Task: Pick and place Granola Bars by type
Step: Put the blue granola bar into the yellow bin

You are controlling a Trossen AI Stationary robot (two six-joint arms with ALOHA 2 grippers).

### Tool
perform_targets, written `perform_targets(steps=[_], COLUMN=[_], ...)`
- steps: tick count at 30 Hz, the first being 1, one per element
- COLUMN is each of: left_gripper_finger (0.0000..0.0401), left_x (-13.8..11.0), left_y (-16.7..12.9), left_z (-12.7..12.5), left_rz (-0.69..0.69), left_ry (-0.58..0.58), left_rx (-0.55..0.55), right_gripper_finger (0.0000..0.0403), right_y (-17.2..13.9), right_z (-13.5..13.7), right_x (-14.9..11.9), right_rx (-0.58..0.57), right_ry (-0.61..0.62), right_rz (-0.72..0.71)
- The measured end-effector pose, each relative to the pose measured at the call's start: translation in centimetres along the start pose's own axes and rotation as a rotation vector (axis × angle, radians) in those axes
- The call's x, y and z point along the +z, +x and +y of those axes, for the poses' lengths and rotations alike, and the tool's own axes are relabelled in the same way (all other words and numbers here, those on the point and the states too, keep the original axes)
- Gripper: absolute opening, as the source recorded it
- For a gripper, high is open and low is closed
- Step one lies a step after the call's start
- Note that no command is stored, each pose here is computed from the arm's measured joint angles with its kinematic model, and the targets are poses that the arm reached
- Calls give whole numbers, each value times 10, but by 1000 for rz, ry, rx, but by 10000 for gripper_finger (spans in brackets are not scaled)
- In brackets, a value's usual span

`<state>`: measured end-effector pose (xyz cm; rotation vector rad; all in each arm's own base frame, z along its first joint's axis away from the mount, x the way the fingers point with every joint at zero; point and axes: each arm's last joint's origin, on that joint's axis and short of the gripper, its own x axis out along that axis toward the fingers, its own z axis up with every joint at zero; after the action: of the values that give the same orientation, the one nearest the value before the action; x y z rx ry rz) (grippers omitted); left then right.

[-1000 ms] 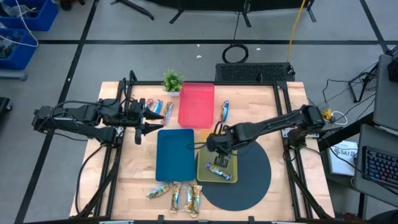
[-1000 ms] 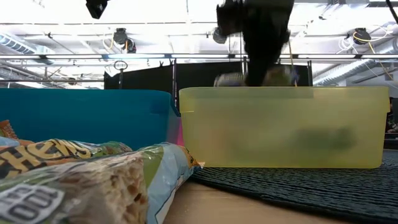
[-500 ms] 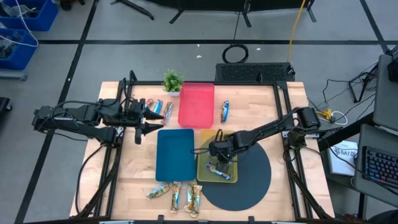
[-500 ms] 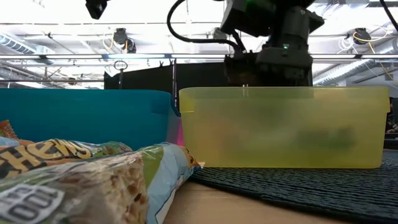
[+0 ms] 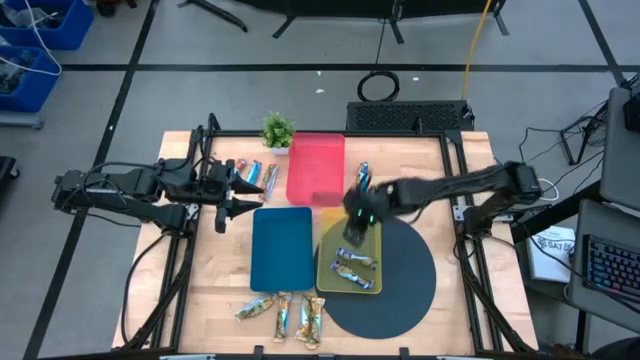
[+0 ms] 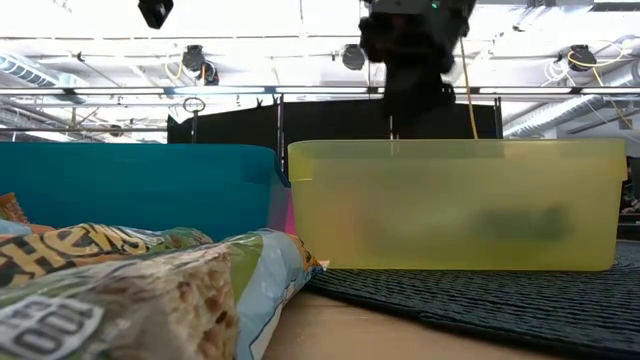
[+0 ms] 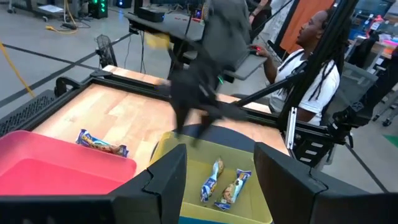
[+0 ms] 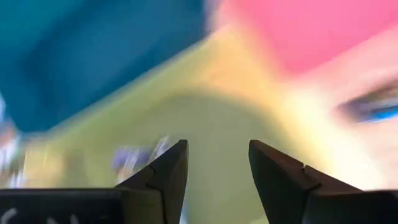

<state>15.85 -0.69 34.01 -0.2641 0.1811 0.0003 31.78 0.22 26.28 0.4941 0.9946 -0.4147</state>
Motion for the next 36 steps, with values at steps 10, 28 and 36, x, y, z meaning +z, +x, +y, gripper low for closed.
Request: perform_targets(steps=[10, 28, 36], left_gripper_finger=[191, 191, 191], left_x=[2, 2, 2], left_y=[0, 0, 0], left_z=[0, -1, -1], left_rz=[-25, -16, -14], left_ry=[-4, -13, 4], left_rx=[-1, -26, -30], right_gripper_finger=[131, 143, 127], right_y=[2, 96, 115], right_z=[-95, -130, -121], right_x=[45, 8, -7], right_rx=[-307, -292, -307], right_ry=[419, 747, 758], right_rz=[-176, -129, -90])
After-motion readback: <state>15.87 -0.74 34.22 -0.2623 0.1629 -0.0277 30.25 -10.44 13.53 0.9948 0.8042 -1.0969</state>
